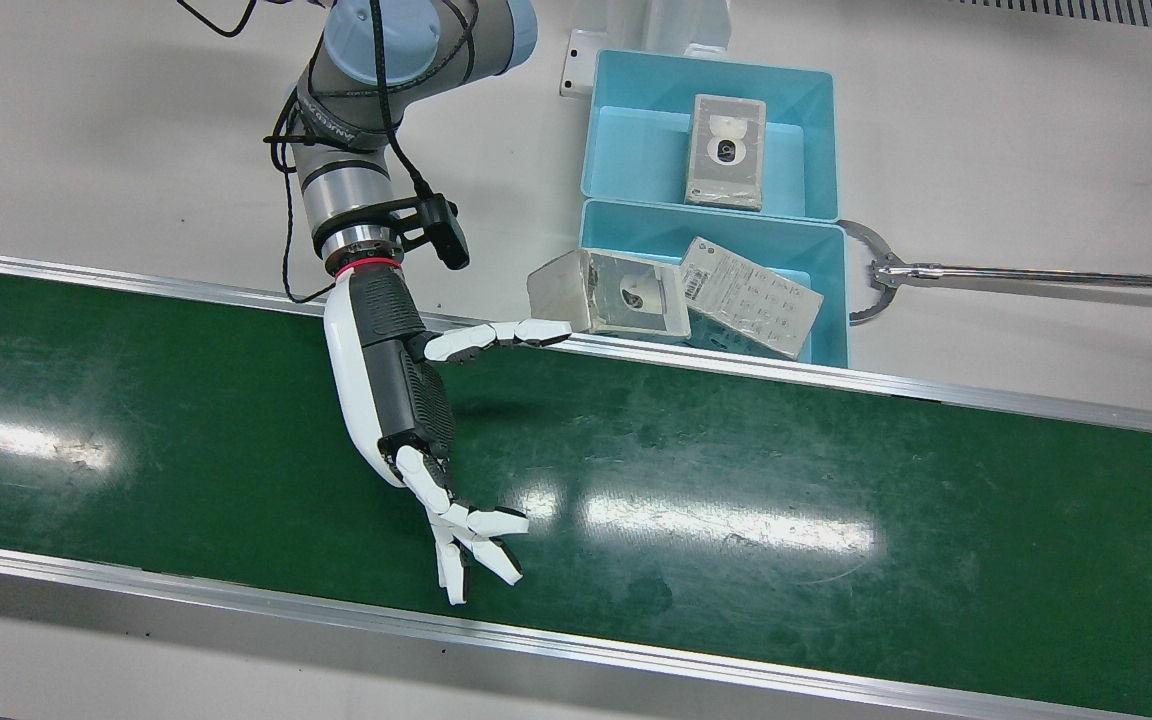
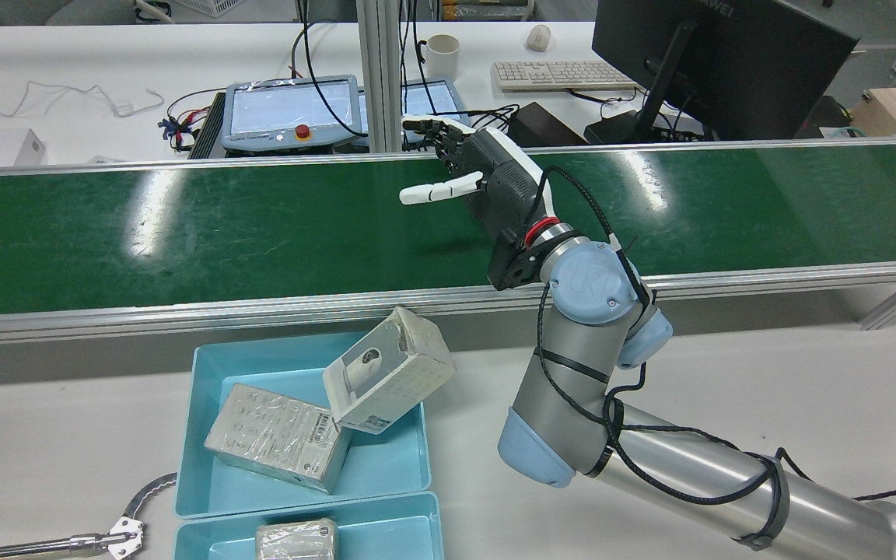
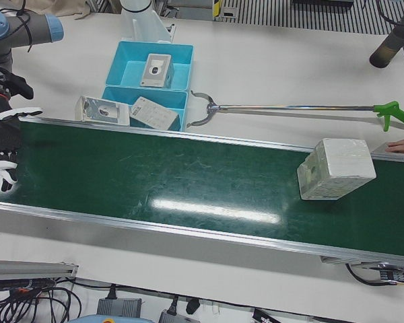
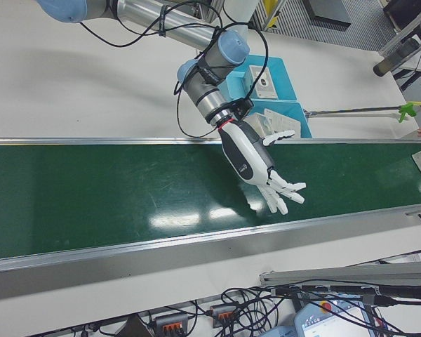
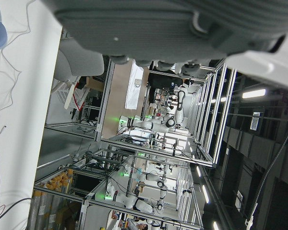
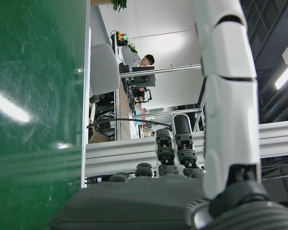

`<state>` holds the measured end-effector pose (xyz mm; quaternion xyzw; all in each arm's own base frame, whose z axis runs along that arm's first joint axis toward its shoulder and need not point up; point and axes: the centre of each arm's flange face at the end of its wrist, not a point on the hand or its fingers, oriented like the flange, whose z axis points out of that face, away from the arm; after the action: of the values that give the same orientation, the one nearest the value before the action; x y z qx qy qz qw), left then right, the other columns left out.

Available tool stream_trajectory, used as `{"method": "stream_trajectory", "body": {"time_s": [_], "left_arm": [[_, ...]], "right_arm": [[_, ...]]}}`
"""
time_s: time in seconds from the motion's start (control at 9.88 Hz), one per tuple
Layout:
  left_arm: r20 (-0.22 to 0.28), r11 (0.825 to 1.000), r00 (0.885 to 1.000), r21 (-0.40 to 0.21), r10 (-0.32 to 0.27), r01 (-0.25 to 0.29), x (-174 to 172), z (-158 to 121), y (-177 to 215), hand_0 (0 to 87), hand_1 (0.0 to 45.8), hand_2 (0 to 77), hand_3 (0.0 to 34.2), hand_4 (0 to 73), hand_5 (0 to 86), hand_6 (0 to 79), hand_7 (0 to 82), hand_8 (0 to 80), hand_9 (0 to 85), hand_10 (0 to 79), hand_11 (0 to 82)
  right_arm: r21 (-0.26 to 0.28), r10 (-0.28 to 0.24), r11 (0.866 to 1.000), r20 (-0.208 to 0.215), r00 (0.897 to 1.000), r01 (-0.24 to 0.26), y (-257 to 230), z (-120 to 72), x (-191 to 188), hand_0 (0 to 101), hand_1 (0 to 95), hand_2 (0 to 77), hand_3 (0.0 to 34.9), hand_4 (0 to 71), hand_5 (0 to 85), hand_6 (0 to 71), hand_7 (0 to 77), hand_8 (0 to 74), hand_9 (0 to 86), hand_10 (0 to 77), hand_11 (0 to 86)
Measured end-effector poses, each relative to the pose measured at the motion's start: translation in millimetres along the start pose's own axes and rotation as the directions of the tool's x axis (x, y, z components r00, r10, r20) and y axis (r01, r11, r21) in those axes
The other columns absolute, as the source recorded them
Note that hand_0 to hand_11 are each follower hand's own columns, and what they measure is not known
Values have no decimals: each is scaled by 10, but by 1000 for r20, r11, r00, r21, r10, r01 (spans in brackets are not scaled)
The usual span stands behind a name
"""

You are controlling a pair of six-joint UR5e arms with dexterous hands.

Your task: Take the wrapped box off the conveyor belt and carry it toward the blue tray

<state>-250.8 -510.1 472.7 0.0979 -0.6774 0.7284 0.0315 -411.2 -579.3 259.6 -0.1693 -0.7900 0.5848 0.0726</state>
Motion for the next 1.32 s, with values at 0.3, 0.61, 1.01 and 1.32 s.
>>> {"method": "stream_trajectory", "body": {"time_s": [0.3,0.61,1.01,1.32], "left_arm": [[0,1000,1000,0,0,0,0,0,-1,0,0,5,0,0,11,5,0,5,0,5,5],[0,1000,1000,0,0,0,0,0,0,0,0,5,0,0,11,5,0,5,0,5,5],[0,1000,1000,0,0,0,0,0,0,0,0,11,0,0,11,5,5,5,0,5,5],[0,1000,1000,0,0,0,0,0,0,0,0,5,0,0,11,5,5,5,5,5,5]], "right_arm": [[-7,6,1000,-5,1000,-6,-4,-8,50,497,158,120,0,131,267,65,76,11,33,0,5],[-11,10,1000,-10,1000,-10,-33,-26,103,495,158,131,0,131,273,65,82,11,33,0,5],[-9,8,1000,-11,1000,-8,-48,-32,114,495,169,142,0,158,278,71,93,11,33,0,5],[-10,8,1000,-11,1000,-8,-43,-30,116,494,169,142,1,164,278,71,93,11,33,0,5]]}}
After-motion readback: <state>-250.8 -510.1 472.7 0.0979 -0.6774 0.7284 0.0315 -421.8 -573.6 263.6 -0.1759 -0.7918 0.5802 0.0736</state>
